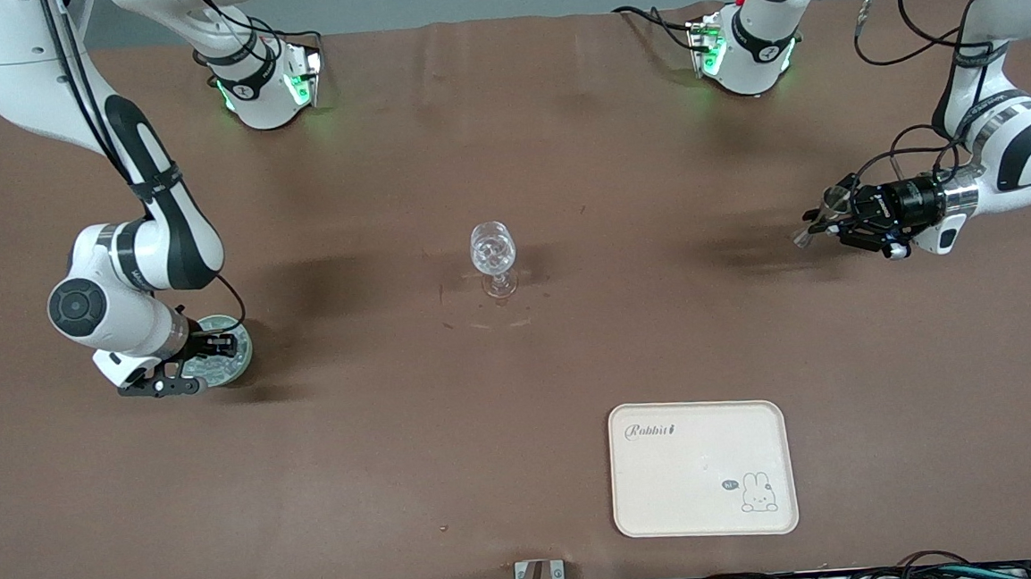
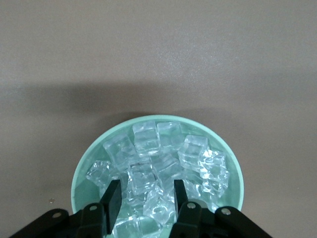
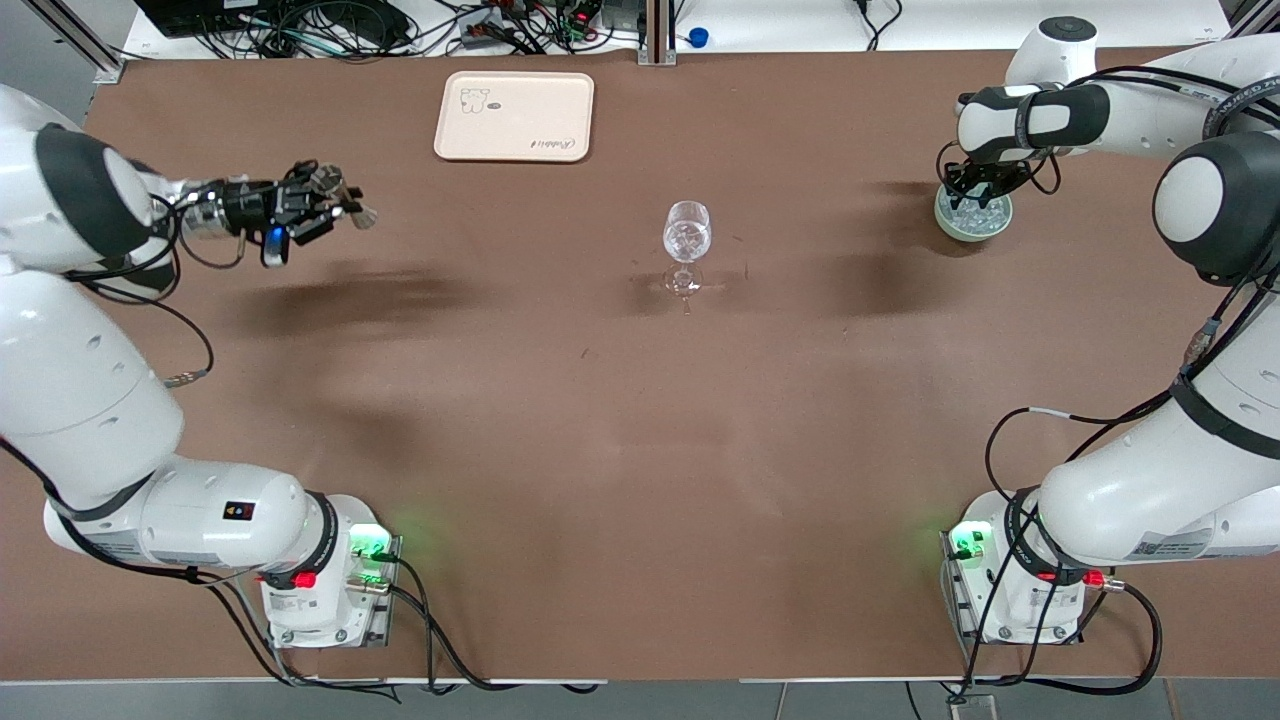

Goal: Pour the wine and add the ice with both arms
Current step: 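Lift the metal jigger with the left gripper and carry it to the glass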

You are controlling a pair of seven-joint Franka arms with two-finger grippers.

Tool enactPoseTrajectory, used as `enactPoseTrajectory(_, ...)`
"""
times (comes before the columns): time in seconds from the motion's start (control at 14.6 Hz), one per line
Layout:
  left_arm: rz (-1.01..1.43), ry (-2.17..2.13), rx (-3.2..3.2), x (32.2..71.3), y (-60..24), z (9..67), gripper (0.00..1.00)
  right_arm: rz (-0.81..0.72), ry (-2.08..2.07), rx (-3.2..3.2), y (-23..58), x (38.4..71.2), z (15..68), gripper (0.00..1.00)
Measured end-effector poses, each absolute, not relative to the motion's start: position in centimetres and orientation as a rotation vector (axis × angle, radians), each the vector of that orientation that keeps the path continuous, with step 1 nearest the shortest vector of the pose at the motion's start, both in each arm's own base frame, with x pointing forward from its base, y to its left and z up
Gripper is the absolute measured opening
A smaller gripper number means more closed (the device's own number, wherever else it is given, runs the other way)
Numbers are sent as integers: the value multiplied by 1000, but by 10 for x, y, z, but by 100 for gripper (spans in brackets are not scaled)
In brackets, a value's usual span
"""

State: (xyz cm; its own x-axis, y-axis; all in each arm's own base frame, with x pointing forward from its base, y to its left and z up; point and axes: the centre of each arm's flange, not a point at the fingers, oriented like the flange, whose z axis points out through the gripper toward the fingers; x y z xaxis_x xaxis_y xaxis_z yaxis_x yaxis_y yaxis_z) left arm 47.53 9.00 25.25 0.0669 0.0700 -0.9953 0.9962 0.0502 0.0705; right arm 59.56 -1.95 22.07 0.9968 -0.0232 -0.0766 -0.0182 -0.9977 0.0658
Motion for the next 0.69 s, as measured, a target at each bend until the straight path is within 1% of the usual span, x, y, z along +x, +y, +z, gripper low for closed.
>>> enactPoseTrajectory(0.07, -1104, 1242, 1267, 485, 78, 270, 22, -117, -31, 3074, -19, 596, 221, 51)
enactPoseTrajectory(0.21, -1142, 1313, 1324, 517, 38, 314, 22, -104, -29, 3075, -19, 595, 220, 51)
enactPoseTrajectory(0.34, -1165, 1333, 1445, 543, -26, 364, 22, -92, -27, 3076, -19, 593, 217, 49)
enactPoseTrajectory(0.41, -1169, 1318, 1496, 548, -55, 381, 22, -93, -27, 3076, -19, 592, 216, 48)
enactPoseTrajectory(0.48, -1167, 1309, 1536, 549, -81, 390, 22, -94, -27, 3076, -19, 592, 216, 42)
enactPoseTrajectory(0.55, -1164, 1306, 1568, 548, -106, 391, 22, -93, -27, 3076, -19, 592, 216, 33)
enactPoseTrajectory(0.62, -1160, 1304, 1599, 546, -131, 389, 22, -93, -28, 3076, -18, 592, 216, 26)
enactPoseTrajectory(0.69, -1156, 1301, 1637, 543, -154, 386, 22, -96, -28, 3076, -18, 592, 216, 26)
